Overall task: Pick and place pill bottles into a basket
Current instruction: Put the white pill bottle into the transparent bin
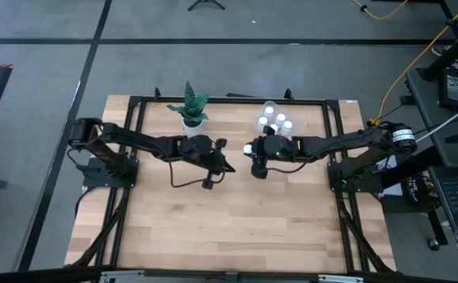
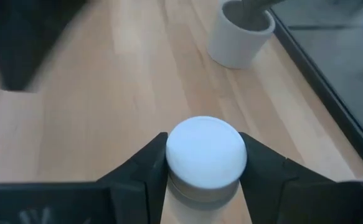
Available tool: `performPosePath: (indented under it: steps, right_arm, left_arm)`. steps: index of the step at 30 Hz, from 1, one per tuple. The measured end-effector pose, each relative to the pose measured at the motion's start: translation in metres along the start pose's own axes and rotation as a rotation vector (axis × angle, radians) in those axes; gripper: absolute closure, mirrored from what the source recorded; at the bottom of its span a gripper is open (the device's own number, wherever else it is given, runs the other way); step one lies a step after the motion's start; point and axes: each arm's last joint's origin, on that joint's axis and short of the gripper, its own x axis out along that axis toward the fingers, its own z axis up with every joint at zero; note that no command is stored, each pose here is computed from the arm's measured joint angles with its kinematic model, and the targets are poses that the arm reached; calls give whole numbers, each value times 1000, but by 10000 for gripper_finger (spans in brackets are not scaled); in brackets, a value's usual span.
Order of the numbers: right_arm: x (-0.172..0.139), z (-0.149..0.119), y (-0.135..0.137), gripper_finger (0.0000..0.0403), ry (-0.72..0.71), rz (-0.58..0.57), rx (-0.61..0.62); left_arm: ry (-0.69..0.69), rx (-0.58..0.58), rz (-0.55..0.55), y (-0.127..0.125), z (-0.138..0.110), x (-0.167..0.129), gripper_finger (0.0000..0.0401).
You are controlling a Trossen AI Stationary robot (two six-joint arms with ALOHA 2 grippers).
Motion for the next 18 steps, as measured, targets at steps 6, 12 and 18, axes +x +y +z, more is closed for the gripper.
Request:
performPosePath:
  steps: [6, 12, 18]
  right_arm:
    - [0, -6, -2, 248, 56, -25, 37]
    - [-15, -9, -9, 248, 117, -91, 22]
    - [-42, -17, -24, 248, 77, -120, 80]
  left_arm:
    - [-29, 16, 18, 2, -2, -15, 400]
    - [-127, -28, 96, 2, -33, -39, 400]
    - [-233, -63, 149, -3, -55, -64, 400]
